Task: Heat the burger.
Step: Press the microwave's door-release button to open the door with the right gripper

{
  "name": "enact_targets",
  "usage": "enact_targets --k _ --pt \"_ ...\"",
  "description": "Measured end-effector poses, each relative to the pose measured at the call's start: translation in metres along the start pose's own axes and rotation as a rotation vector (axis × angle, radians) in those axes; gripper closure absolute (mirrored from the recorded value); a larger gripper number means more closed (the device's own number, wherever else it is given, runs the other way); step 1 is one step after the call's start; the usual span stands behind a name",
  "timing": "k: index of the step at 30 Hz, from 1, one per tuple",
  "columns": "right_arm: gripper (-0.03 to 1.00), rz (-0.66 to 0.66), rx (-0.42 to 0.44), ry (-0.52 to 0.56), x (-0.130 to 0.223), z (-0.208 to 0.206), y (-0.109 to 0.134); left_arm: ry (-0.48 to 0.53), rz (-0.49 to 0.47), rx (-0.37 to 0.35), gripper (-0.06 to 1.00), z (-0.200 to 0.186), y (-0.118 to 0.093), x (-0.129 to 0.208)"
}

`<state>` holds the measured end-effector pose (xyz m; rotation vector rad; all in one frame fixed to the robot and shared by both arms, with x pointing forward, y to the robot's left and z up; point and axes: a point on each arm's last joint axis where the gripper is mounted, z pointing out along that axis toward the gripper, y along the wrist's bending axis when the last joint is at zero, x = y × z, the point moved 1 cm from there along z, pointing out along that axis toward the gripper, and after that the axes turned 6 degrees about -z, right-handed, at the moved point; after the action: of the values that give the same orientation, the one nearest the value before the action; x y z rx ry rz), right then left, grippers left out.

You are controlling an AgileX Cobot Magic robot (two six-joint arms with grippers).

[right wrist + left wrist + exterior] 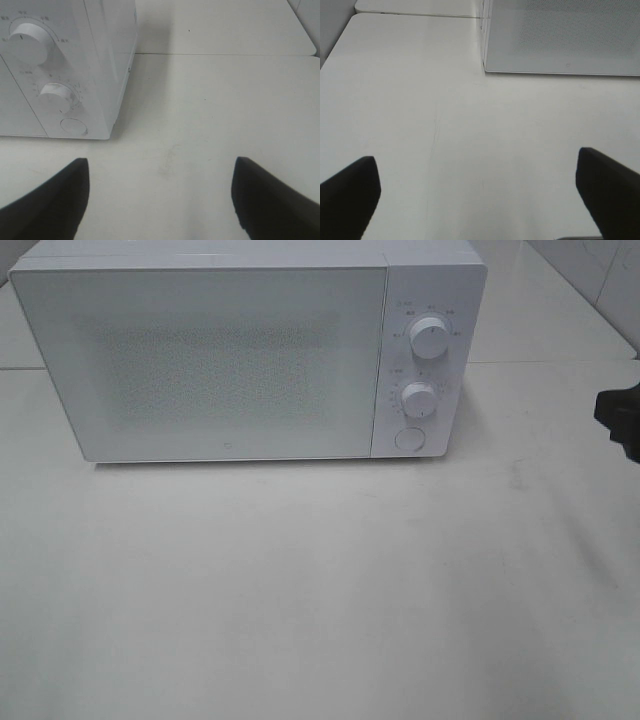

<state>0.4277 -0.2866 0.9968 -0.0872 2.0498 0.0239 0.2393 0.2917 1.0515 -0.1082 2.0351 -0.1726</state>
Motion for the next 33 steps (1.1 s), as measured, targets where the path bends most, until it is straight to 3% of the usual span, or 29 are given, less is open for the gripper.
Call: enact_targets --k 7,13,18,21,33 --pt "0.21 0.016 0.026 -0.099 0.026 0.016 -0.002 0.000 0.000 0.000 -0.04 0.000 0.000 0.000" --pt "0.22 0.036 0.018 -0.117 0.038 0.026 0.004 0.000 0.000 0.000 -0.04 0.000 0.000 0.000" --pt "0.22 -0.017 -0.022 -0.109 0.060 0.040 0.033 0.000 0.000 0.000 -0.04 0.000 0.000 0.000" --pt "0.22 -0.025 -0.018 -0.112 0.062 0.042 0.037 0.000 0.000 0.000 -0.04 0.000 0.000 0.000" --pt "0.22 -0.109 0.060 -0.148 0.070 0.059 0.089 0.000 0.000 0.000 -0.04 0.000 0.000 0.000"
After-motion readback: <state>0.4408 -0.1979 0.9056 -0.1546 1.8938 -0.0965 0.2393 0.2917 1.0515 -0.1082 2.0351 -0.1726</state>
